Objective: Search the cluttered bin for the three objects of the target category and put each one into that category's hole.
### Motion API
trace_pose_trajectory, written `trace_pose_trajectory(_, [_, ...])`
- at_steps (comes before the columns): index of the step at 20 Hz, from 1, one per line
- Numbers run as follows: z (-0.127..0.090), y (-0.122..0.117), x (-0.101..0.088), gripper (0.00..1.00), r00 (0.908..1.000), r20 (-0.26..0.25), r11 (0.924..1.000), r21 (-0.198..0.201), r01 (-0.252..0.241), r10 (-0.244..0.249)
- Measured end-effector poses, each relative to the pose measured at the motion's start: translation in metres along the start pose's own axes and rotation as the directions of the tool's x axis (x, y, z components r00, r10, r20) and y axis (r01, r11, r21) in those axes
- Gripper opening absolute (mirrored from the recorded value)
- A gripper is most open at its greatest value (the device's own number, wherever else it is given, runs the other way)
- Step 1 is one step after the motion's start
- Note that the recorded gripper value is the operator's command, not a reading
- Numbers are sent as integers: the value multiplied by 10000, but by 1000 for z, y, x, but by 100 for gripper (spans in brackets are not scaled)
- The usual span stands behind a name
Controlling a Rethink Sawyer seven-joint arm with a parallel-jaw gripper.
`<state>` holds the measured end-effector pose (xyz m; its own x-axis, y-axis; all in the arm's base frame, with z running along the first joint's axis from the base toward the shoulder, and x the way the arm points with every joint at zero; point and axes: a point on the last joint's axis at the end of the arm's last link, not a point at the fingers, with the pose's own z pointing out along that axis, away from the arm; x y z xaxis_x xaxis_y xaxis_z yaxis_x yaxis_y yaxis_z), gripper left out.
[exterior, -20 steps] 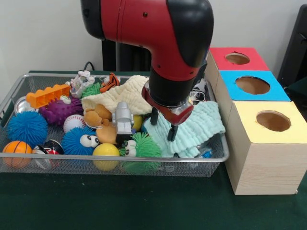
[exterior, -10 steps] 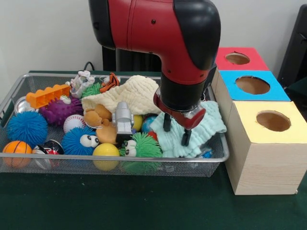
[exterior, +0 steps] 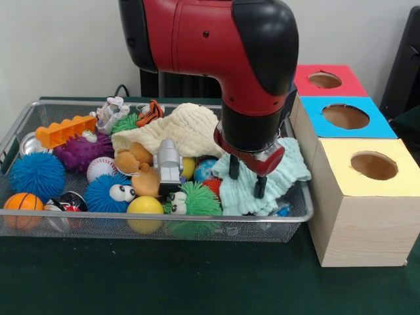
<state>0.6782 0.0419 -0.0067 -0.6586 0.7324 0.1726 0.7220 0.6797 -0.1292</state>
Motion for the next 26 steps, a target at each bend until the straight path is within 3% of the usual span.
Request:
trace_pose_trajectory(7, [25, -1, -5, 100, 9986, 327, 9989, 234, 402, -410])
trace_pose_trajectory(11, [28, 0, -7, 100, 9965, 621, 9984, 162, 547, -556])
trace_pose_trajectory(12, [28, 1, -6, 0, 9951, 737, 9978, 178, 645, -657])
trace_pose_trajectory(21, [28, 1, -4, 0, 9907, 976, 9953, 282, 922, -945])
trace_pose_trajectory(26, [17, -2, -3, 0, 9907, 1003, 9957, 224, 900, -918])
